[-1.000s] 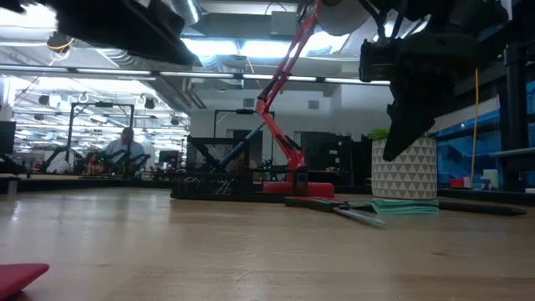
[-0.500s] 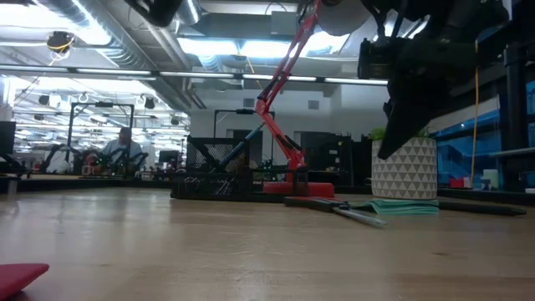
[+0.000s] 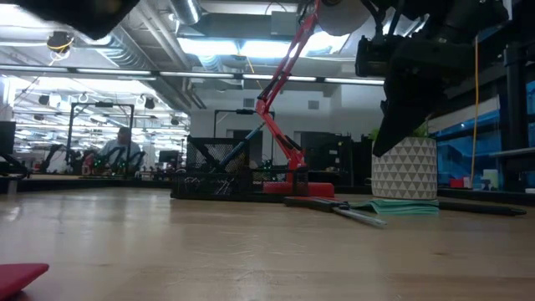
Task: Pick and place office supplies into organizer
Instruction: Put the red eraser into the black desk organizer
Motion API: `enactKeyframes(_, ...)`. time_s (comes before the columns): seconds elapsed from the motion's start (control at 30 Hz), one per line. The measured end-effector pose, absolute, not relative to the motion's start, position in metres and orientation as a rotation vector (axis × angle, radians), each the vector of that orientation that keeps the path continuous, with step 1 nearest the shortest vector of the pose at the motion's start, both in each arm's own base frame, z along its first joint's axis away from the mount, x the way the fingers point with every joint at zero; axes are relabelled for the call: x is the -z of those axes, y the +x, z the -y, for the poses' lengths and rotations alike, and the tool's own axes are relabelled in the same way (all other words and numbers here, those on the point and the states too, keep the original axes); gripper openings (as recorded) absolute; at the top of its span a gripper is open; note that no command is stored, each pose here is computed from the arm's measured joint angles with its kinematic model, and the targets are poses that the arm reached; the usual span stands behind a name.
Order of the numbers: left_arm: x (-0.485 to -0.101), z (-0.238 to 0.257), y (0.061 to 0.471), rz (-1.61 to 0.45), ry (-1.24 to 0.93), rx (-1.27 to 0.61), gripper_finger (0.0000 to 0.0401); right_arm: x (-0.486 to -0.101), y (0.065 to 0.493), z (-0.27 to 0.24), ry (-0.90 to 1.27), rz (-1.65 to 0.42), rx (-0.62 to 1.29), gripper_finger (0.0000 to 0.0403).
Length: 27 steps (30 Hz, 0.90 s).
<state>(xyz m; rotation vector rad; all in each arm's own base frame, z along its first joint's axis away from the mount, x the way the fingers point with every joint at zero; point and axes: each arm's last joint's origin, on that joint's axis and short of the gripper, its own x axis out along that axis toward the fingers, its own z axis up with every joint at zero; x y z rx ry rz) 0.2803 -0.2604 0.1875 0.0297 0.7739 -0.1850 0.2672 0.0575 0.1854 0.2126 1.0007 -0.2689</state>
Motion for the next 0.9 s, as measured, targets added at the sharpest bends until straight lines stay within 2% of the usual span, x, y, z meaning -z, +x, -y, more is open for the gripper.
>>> enactKeyframes(0.2,-0.165,0.272,0.289,-0.907,-0.042,0.137,0.0187,-0.186,0.267,-0.058,0.21,-0.998,0.266,0.0186)
enactKeyframes(0.4,-0.149,0.275,0.293,-0.954,-0.103,0.099,0.0187,-0.186,0.268,-0.058,0.187,-1.0,0.253,0.0186)
enactKeyframes(0.67,-0.137,0.268,0.293,-1.031,-0.15,-0.004,0.0187,-0.186,0.268,-0.058,0.163,-1.003,0.24,0.0186)
enactKeyframes(0.9,-0.137,0.263,0.298,-1.066,-0.189,0.02,0.0187,-0.186,0.268,-0.058,0.141,-1.006,0.228,0.0186)
